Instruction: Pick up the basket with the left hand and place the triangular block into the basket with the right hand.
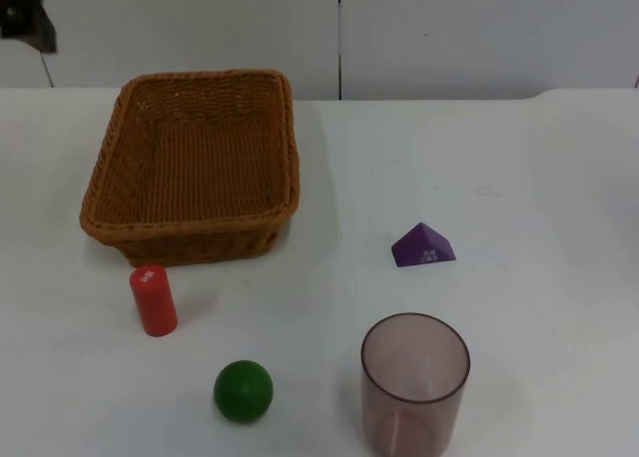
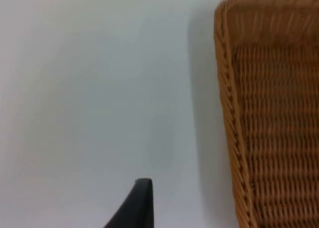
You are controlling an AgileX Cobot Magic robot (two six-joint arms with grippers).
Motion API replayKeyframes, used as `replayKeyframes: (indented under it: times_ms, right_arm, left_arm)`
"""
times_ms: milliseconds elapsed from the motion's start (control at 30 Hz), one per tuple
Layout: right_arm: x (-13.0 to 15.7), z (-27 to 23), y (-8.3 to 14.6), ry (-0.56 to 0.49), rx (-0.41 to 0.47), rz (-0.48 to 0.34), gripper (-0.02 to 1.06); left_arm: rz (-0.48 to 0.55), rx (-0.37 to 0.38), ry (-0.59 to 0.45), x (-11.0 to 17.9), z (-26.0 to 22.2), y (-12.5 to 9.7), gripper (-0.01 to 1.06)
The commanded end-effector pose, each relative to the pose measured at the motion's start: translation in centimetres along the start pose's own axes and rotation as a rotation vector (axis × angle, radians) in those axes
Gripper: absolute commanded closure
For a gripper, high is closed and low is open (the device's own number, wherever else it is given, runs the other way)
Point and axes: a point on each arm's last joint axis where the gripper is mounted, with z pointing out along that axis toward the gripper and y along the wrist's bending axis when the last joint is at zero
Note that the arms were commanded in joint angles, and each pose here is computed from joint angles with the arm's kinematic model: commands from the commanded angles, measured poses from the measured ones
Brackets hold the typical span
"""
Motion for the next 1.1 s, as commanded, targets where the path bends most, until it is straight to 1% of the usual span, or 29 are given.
replayKeyframes:
  times_ms: [0,67,200,233,333,400,433,533,733,933,1067]
  right_arm:
    - [-0.2,-0.1,0.0,-0.017,-0.001,-0.004,0.00]
    - [-0.2,-0.1,0.0,-0.017,-0.003,-0.002,0.00]
    - [-0.2,-0.1,0.0,-0.017,-0.006,0.002,0.00]
    - [-0.2,-0.1,0.0,-0.017,-0.006,0.002,0.00]
    - [-0.2,-0.1,0.1,-0.013,-0.010,0.007,0.00]
    - [-0.1,-0.1,0.1,-0.005,-0.009,0.007,0.00]
    - [-0.1,-0.1,0.1,-0.005,-0.009,0.007,0.00]
    - [0.0,-0.1,0.1,0.005,-0.009,0.007,0.00]
    - [0.0,-0.1,0.1,0.008,-0.009,0.007,0.00]
    - [0.0,-0.1,0.1,0.013,-0.009,0.007,0.00]
    - [0.1,-0.1,0.0,0.021,-0.006,0.004,0.00]
  left_arm:
    - [-0.002,0.027,0.003,-0.6,1.5,-0.5,0.00]
    - [0.012,0.038,0.006,-0.9,2.2,-0.6,0.00]
    - [0.016,0.075,0.062,-1.7,5.9,-1.0,0.00]
    - [0.016,0.075,0.062,-1.7,5.9,-1.0,0.00]
    - [0.024,0.113,0.108,-2.2,8.7,-1.5,0.00]
    - [0.006,0.147,0.126,-2.1,10.3,-1.7,0.00]
    - [0.006,0.147,0.126,-2.1,10.3,-1.7,0.00]
    - [-0.020,0.172,0.153,-1.5,12.5,-1.9,0.00]
    - [-0.043,0.173,0.202,-0.3,15.6,-1.7,0.00]
    - [-0.061,0.167,0.220,0.2,17.4,-1.6,0.00]
    - [-0.047,0.201,0.289,0.3,19.0,-1.9,0.00]
